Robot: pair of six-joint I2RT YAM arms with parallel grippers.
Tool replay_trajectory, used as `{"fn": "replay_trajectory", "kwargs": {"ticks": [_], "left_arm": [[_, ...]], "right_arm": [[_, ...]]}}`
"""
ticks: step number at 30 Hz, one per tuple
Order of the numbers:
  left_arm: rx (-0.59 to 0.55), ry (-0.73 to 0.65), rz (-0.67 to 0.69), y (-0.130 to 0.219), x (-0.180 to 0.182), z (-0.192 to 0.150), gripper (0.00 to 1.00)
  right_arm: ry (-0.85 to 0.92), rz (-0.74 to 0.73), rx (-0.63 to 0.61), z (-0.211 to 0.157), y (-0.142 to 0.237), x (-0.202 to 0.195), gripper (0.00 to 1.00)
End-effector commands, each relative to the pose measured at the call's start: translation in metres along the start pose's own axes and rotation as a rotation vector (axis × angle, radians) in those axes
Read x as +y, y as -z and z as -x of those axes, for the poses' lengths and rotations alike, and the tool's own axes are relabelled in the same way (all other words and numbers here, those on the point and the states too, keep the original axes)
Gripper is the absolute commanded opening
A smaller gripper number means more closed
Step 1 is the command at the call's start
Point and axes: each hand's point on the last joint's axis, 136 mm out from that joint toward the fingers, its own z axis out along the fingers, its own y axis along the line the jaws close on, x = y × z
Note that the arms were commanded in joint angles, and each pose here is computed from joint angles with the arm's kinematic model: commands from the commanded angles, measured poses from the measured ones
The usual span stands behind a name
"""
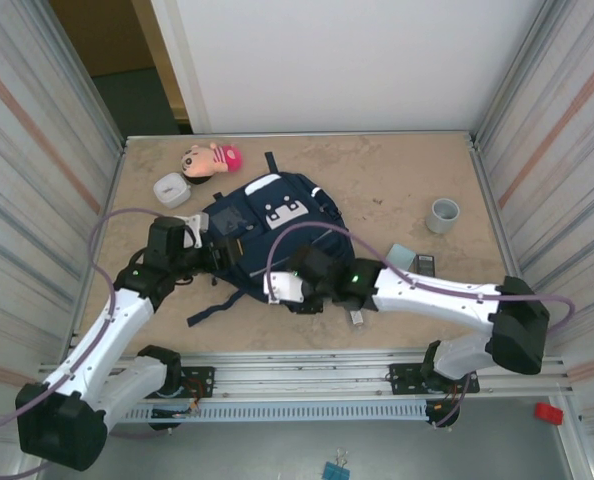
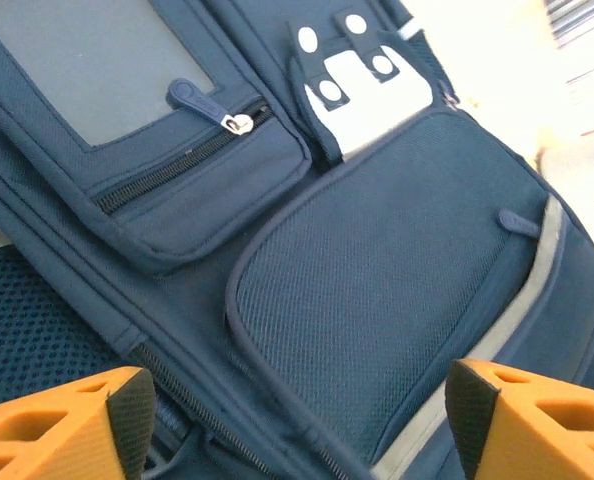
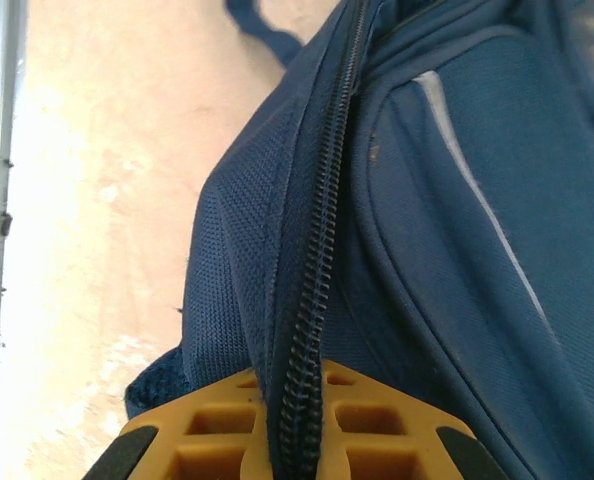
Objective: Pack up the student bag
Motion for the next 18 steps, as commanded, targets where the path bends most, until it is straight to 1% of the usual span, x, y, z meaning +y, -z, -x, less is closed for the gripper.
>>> {"fn": "replay_trajectory", "kwargs": {"ticks": [1, 4, 7, 11, 15, 18], "left_arm": [[-0.063, -0.046, -0.056, 0.011, -0.012, 0.01, 0.77], [-0.114, -0.064, -0.052, 0.021, -0.013, 0.016, 0.76], [-0.139, -0.089, -0.002, 0.022, -0.002, 0.013, 0.75], [-0.143, -0.092, 0.032, 0.011, 0.016, 0.001, 0.73], [-0.139, -0.104, 0.042, -0.006, 0.03, -0.011, 0.72], [-0.167, -0.152, 0.003, -0.013, 0.028, -0.012, 0.68]], "right_arm": [[0.022, -0.068, -0.07, 0.014, 0.041, -0.042, 0.0], [-0.018, -0.095, -0.124, 0.018, 0.06, -0.07, 0.0], [-0.045, -0.112, -0.182, 0.023, 0.076, -0.09, 0.0], [-0.059, -0.135, -0.222, 0.026, 0.09, -0.107, 0.0], [-0.069, -0.14, -0.251, 0.03, 0.093, -0.116, 0.0], [-0.078, -0.146, -0.246, 0.029, 0.092, -0.124, 0.0]]}}
